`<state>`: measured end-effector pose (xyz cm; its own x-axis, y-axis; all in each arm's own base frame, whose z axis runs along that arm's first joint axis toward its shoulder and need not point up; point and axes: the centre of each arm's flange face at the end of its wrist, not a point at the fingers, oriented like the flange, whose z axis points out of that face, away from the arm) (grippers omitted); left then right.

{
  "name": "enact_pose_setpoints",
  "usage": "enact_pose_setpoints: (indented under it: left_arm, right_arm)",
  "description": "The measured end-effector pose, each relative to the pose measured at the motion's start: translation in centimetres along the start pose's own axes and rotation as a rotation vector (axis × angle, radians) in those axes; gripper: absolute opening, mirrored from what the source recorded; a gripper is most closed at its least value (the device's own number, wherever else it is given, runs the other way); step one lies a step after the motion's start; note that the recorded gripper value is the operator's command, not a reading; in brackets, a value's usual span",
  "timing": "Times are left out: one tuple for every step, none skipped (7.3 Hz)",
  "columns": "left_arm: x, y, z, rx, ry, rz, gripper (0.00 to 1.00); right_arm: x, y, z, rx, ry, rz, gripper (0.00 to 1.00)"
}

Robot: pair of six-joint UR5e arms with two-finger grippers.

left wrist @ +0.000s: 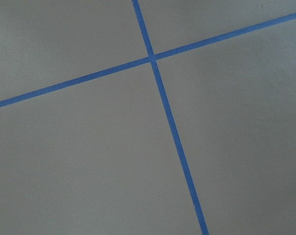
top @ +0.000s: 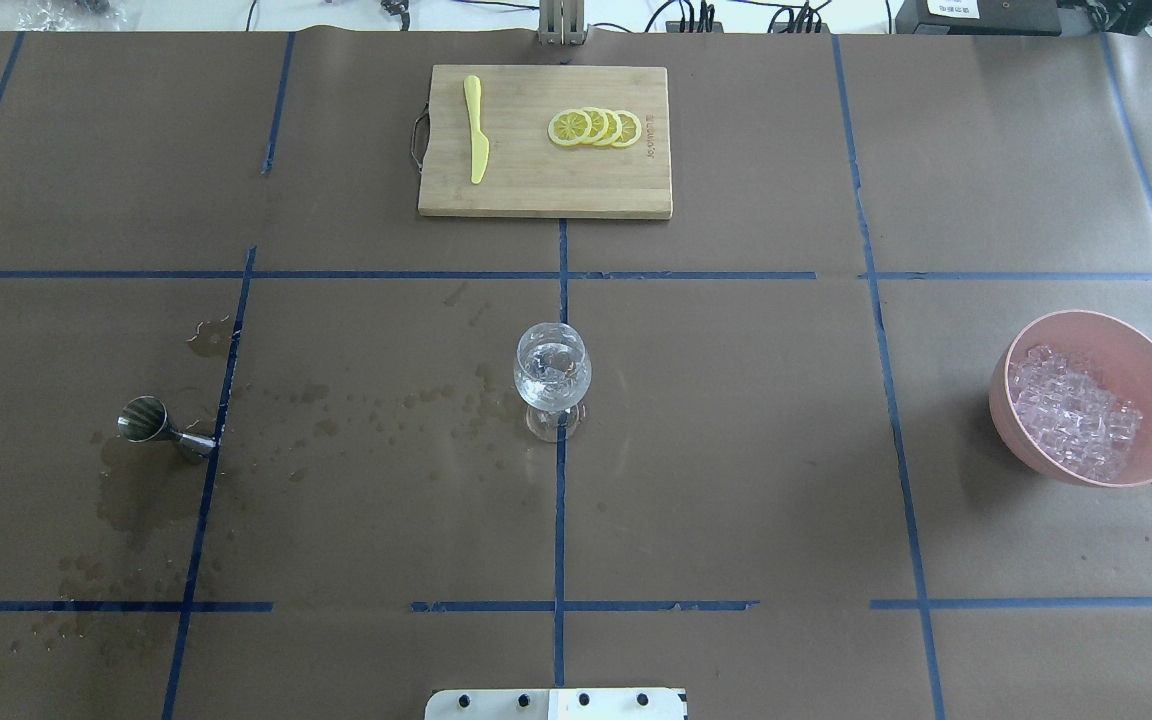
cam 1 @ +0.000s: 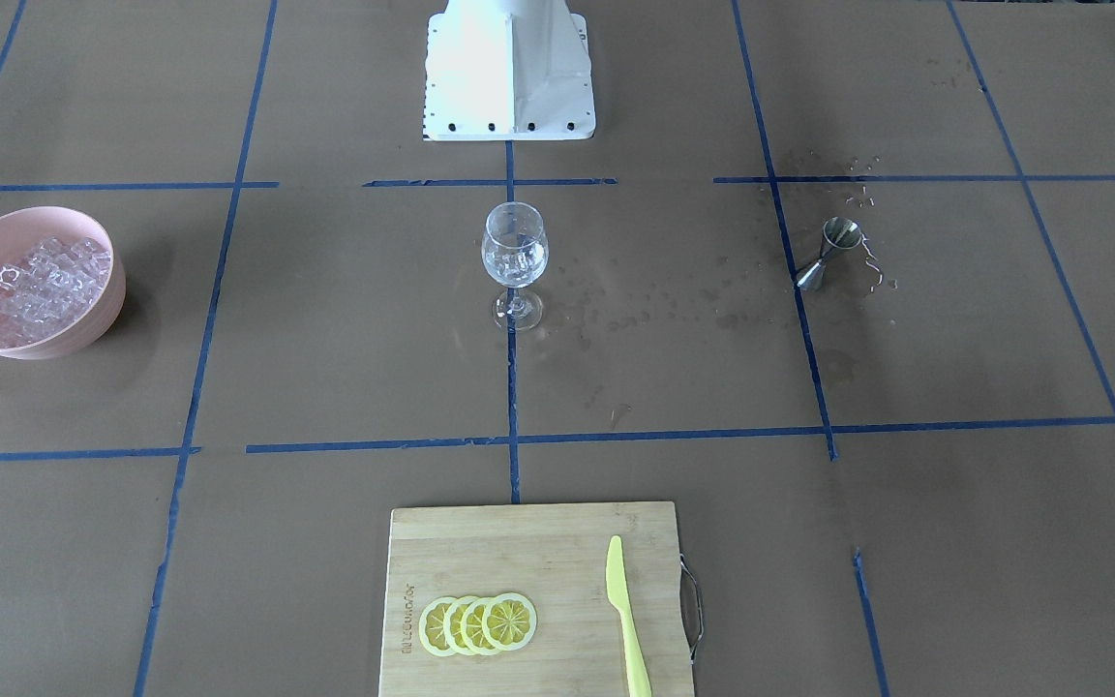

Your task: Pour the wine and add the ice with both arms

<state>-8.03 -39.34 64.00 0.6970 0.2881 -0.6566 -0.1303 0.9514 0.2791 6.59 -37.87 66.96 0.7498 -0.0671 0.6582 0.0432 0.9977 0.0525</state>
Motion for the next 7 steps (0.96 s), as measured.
enact_pose_setpoints:
  left_arm:
    - [-0.05,0.12,0.06,-0.002,-0.001,-0.002,1.00]
    - [-0.08,0.17,0.09,-0.003,-0.002,-0.002,1.00]
    - [-0.11,0.23,0.12,-0.004,-0.002,-0.003,1.00]
    - [-0.12,0.26,0.15,-0.004,-0.002,-0.004,1.00]
    - [-0.11,0.28,0.18,-0.005,-0.002,-0.003,1.00]
    - [-0.09,0.28,0.18,-0.005,-0.002,-0.003,1.00]
    - [-0.08,0.27,0.17,-0.004,-0.001,-0.003,1.00]
  right_arm:
    - [0.08,0.03,0.09,-0.002,0.000,0.002,1.00]
    - [0.13,0.05,0.15,-0.003,0.000,0.003,1.00]
    - [0.19,0.10,0.22,-0.005,0.000,0.004,1.00]
    - [0.24,0.14,0.26,-0.006,0.000,0.006,1.00]
    - [0.28,0.16,0.30,-0.007,0.000,0.007,1.00]
    - [0.32,0.18,0.35,-0.008,0.000,0.007,1.00]
    - [0.35,0.20,0.38,-0.009,0.000,0.008,1.00]
